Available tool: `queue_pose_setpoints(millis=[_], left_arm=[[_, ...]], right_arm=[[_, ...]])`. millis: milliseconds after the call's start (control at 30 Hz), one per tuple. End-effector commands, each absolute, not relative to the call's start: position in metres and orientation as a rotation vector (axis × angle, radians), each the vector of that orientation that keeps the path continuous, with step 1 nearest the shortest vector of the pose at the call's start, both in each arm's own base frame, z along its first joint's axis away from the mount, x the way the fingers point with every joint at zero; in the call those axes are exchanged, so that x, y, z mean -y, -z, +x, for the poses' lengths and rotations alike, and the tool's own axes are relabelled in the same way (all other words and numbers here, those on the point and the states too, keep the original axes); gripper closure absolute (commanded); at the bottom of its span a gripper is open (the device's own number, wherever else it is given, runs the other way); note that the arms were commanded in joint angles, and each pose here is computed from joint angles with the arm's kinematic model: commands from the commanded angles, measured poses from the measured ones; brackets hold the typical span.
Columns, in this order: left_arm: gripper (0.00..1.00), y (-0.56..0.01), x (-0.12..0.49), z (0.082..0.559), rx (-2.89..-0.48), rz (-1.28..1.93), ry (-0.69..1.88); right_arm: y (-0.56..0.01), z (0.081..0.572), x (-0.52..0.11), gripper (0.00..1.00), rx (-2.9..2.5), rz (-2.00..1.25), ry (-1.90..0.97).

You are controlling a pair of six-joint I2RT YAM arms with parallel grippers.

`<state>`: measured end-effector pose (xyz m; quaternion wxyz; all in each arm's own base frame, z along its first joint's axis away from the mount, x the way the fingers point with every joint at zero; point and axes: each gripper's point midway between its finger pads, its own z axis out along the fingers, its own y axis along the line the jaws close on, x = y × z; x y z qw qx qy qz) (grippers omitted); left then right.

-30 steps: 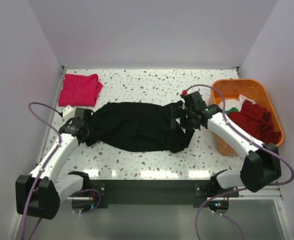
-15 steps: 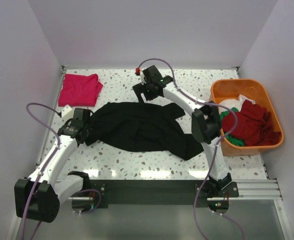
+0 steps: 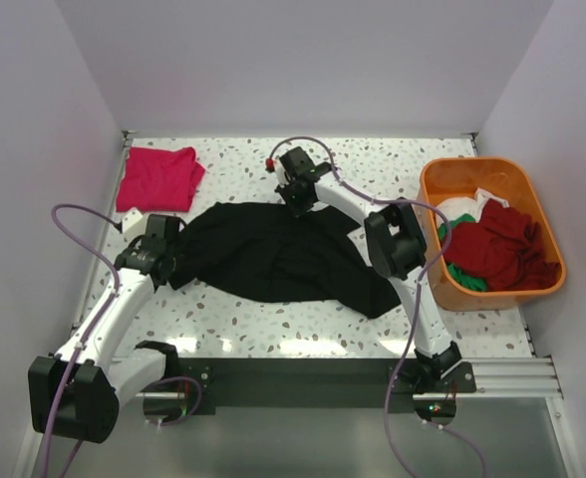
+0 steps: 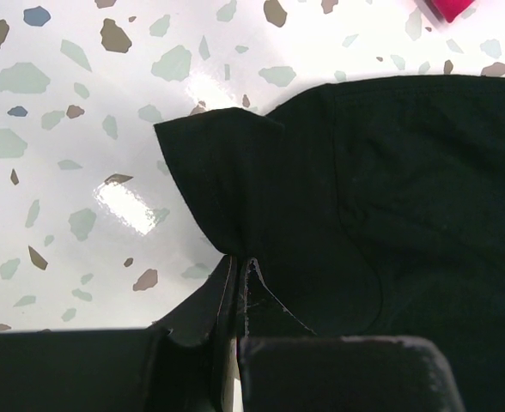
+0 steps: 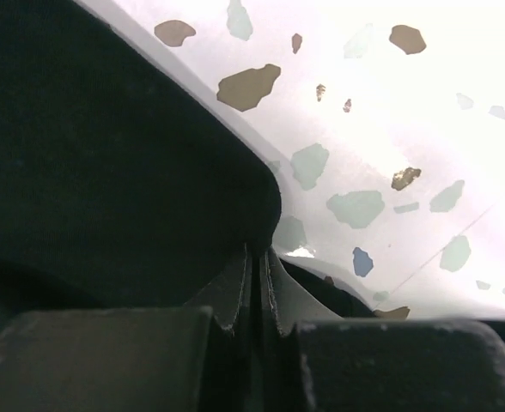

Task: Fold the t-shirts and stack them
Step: Flatten the tshirt out

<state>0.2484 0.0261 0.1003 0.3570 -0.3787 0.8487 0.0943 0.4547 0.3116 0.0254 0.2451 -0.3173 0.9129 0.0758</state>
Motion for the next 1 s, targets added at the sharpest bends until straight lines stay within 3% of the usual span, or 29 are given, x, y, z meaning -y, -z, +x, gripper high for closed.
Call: queue_pose_setpoints(millis=[0, 200, 233, 400, 567, 800, 967], left_arm=[[1.0, -0.136, -0.028, 0.268, -2.077, -1.002, -0.196], [1.0, -0.213, -0.044, 0.28, -1.883, -1.011, -0.202], [1.0, -0.228, -0.047, 0.278, -1.849, -1.013, -0.197], [1.0, -0.339, -0.041, 0.278, -1.603, -0.944, 0.019], [1.0, -0.457, -0.036, 0.237, -1.33, -0.788, 0.215], [1.0, -0.575, -0.036, 0.146, -1.016, -0.637, 0.373], [1.0, -0.608, -0.032, 0.123, -0.943, -0.58, 0.414]], right_arm=[[-0.093, 0.471, -0.31, 1.0, -2.349, -0.792, -0.189], [-0.235, 0.471, -0.277, 1.0, -2.082, -0.58, -0.102], [-0.285, 0.458, -0.265, 1.0, -1.998, -0.536, -0.12], [-0.397, 0.395, -0.231, 1.0, -1.803, -0.475, -0.228], [-0.5, 0.308, -0.188, 1.0, -1.59, -0.412, -0.368], [-0.596, 0.189, -0.162, 1.0, -1.273, -0.491, -0.642], [-0.623, 0.158, -0.141, 1.0, -1.185, -0.461, -0.654]])
